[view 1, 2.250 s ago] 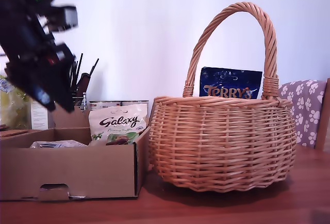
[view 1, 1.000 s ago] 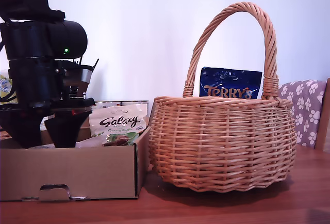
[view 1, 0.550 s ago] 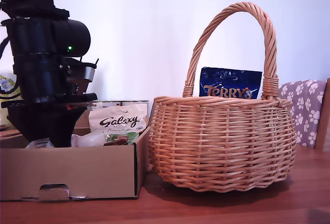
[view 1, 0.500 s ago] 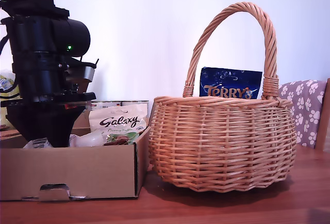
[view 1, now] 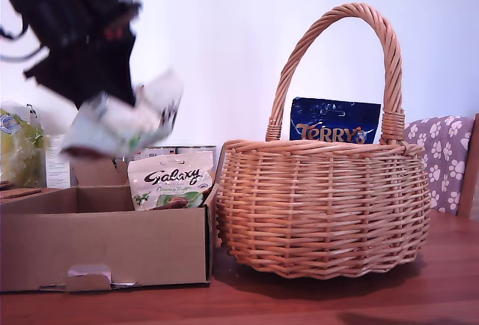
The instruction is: Move the bags of Easter eggs from the cardboard box on the left into the woven basket on the right side.
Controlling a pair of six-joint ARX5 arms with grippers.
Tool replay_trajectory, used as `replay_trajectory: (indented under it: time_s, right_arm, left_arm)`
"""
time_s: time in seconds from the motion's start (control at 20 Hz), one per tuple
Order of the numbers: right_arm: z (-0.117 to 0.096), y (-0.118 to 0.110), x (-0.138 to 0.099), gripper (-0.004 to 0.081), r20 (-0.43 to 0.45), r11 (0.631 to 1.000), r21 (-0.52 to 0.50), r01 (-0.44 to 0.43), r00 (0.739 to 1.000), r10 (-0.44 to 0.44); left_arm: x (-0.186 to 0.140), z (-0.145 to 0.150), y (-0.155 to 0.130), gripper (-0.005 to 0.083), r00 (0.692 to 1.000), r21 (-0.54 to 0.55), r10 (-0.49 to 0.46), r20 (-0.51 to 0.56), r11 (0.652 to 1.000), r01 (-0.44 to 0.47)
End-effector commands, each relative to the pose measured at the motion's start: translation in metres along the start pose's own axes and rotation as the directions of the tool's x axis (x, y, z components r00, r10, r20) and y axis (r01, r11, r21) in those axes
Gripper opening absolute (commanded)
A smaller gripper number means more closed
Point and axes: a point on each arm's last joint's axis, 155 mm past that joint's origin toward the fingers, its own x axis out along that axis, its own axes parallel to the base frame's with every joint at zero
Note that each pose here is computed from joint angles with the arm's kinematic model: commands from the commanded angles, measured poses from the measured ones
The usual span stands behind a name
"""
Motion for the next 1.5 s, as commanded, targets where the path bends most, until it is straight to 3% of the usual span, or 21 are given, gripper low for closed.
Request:
replay_trajectory:
  time_s: [0.0, 0.3, 0.5, 0.65, 0.95, 1.2, 1.25, 1.35, 1.4, 1.45]
  right_arm:
    - [0.004, -0.005, -0.005, -0.0013, 0.021, 1.0, -0.001, 0.025, 0.999, -0.025]
    - [0.003, -0.012, -0.013, -0.0013, 0.032, 0.998, 0.006, 0.058, 0.998, -0.058]
    - [0.004, -0.011, -0.02, -0.0013, 0.048, 0.998, 0.006, 0.06, 0.997, -0.06]
    - [0.005, -0.01, -0.024, -0.0013, 0.057, 0.998, 0.011, 0.06, 0.996, -0.061]
    - [0.006, -0.009, -0.032, -0.0013, 0.079, 0.998, 0.013, 0.063, 0.995, -0.064]
    - [0.006, -0.009, -0.033, -0.0013, 0.08, 0.998, 0.013, 0.062, 0.995, -0.063]
    - [0.006, -0.009, -0.033, -0.0013, 0.08, 0.998, 0.012, 0.062, 0.995, -0.062]
    - [0.006, -0.008, -0.033, -0.0013, 0.08, 0.998, 0.012, 0.059, 0.995, -0.06]
    - [0.006, -0.008, -0.033, -0.0013, 0.081, 0.998, 0.012, 0.058, 0.995, -0.059]
    - [0.006, -0.008, -0.033, -0.0013, 0.081, 0.998, 0.012, 0.058, 0.995, -0.059]
  left_arm:
    - [-0.007, 0.005, -0.014, 0.025, 0.998, 0.021, -0.056, 0.034, 0.998, 0.055]
    - [-0.029, 0.038, -0.096, 0.025, 0.93, 0.187, -0.326, 0.169, 0.937, 0.294]
    - [-0.025, 0.062, -0.144, 0.025, 0.878, 0.329, -0.414, 0.24, 0.886, 0.327]
    - [-0.007, 0.075, -0.165, 0.025, 0.85, 0.362, -0.454, 0.267, 0.865, 0.348]
    - [0.049, 0.074, -0.163, 0.0251, 0.88, 0.332, -0.409, 0.239, 0.887, 0.322]
    - [0.053, 0.076, -0.169, 0.0271, 0.879, 0.303, -0.407, 0.25, 0.895, 0.328]
    - [0.052, 0.077, -0.171, 0.0373, 0.875, 0.289, -0.412, 0.255, 0.896, 0.338]
    - [0.053, 0.071, -0.178, 0.07, 0.876, 0.293, -0.421, 0.235, 0.89, 0.349]
    - [0.054, 0.069, -0.178, 0.0776, 0.88, 0.292, -0.417, 0.227, 0.891, 0.347]
    - [0.055, 0.068, -0.178, 0.0783, 0.884, 0.293, -0.41, 0.226, 0.894, 0.34]
